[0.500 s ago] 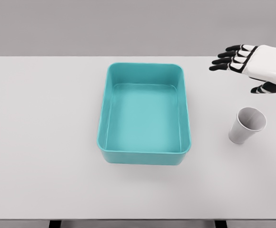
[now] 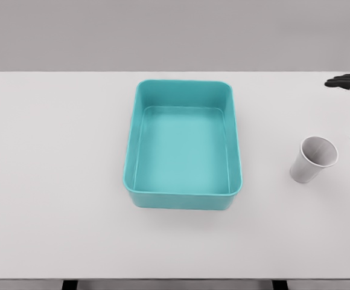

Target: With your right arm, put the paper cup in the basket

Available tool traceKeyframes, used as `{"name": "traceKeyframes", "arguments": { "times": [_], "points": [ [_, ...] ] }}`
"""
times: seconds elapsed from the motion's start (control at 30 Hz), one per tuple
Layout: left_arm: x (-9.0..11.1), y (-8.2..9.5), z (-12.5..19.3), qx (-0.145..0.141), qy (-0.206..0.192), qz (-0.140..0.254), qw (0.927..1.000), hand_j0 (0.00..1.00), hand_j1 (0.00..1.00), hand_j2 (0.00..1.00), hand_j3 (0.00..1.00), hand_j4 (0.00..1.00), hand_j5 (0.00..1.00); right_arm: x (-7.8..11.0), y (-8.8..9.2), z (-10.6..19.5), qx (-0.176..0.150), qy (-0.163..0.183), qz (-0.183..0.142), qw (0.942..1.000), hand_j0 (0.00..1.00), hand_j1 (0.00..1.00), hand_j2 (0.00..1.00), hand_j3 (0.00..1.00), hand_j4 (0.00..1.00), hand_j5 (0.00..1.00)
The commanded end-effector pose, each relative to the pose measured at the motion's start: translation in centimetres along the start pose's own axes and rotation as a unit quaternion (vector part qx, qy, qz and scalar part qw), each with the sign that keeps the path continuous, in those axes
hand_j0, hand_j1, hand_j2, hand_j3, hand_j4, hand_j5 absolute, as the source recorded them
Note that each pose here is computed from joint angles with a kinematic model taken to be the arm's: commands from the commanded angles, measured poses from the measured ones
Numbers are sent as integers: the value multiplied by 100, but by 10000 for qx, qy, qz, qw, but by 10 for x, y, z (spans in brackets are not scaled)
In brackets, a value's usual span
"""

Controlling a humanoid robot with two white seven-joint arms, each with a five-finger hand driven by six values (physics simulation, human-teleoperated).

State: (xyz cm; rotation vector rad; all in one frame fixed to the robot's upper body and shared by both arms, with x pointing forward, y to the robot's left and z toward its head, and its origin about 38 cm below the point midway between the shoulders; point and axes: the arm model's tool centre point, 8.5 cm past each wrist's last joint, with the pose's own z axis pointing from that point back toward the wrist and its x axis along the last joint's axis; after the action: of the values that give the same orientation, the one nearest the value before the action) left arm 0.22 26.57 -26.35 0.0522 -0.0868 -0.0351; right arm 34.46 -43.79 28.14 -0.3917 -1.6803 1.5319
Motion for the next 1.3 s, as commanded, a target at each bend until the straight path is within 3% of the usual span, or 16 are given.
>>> {"name": "traceKeyframes", "arguments": {
  "times": [0.0,0.03,0.07,0.1,0.2,0.4,0.47,0.5,0.6,0.77,0.83,0.93,1.0,1.17,1.23,1.27],
  "points": [
    [0,0,0,0,0,0,10000,100,100,100,100,100,100,-11,-15,15,-515,28,-414,9978,100,100,100,100,100,100],
    [0,0,0,0,0,0,10000,100,100,100,100,100,100,-19,4,24,-537,95,-883,9946,100,100,100,100,100,100],
    [0,0,0,0,0,0,10000,100,100,100,100,100,100,-21,10,28,-539,118,-1037,9931,100,100,100,100,100,100],
    [0,0,0,0,0,0,10000,100,100,100,100,100,100,-24,30,34,-513,156,-1370,9891,100,100,100,100,100,100],
    [0,0,0,0,0,0,10000,100,100,100,100,100,100,-33,62,46,-797,276,-2001,9761,100,100,100,100,100,100],
    [0,0,0,0,0,0,10000,100,100,100,100,100,100,-41,104,63,-1007,494,-2712,9560,100,100,100,100,100,100],
    [0,0,0,0,0,0,10000,100,100,100,100,100,100,-41,111,63,-1004,513,-2790,9536,100,100,100,100,100,100],
    [0,0,0,0,0,0,10000,100,100,100,100,100,100,-40,120,61,-1108,489,-2904,9492,100,100,100,100,100,100],
    [0,0,0,0,0,0,10000,100,100,100,100,100,100,-40,123,61,-1208,476,-2957,9464,100,100,100,100,100,100],
    [0,0,0,0,0,0,10000,100,100,100,100,100,100,-51,139,69,-1436,565,-3377,9285,100,100,100,100,100,100],
    [0,0,0,0,0,0,10000,100,100,100,100,100,100,-47,156,62,-1555,500,-3574,9196,100,100,100,100,100,100],
    [0,0,0,0,0,0,10000,100,100,100,100,100,100,-46,159,60,-1647,454,-3663,9147,100,100,100,100,100,100],
    [0,0,0,0,0,0,10000,100,100,100,100,100,100,-43,164,56,-1780,347,-3843,9052,100,100,100,100,100,100],
    [0,0,0,0,0,0,10000,100,100,100,100,100,100,-43,169,49,-1847,334,-4009,8967,100,100,100,100,100,100],
    [0,0,0,7,0,0,10000,100,100,100,100,100,100,-43,175,45,-1862,388,-4169,8888,100,100,100,100,100,100],
    [0,0,0,0,0,0,10000,100,100,100,100,100,100,-45,178,35,-1933,401,-4335,8793,100,100,100,100,100,100]
  ]
}}
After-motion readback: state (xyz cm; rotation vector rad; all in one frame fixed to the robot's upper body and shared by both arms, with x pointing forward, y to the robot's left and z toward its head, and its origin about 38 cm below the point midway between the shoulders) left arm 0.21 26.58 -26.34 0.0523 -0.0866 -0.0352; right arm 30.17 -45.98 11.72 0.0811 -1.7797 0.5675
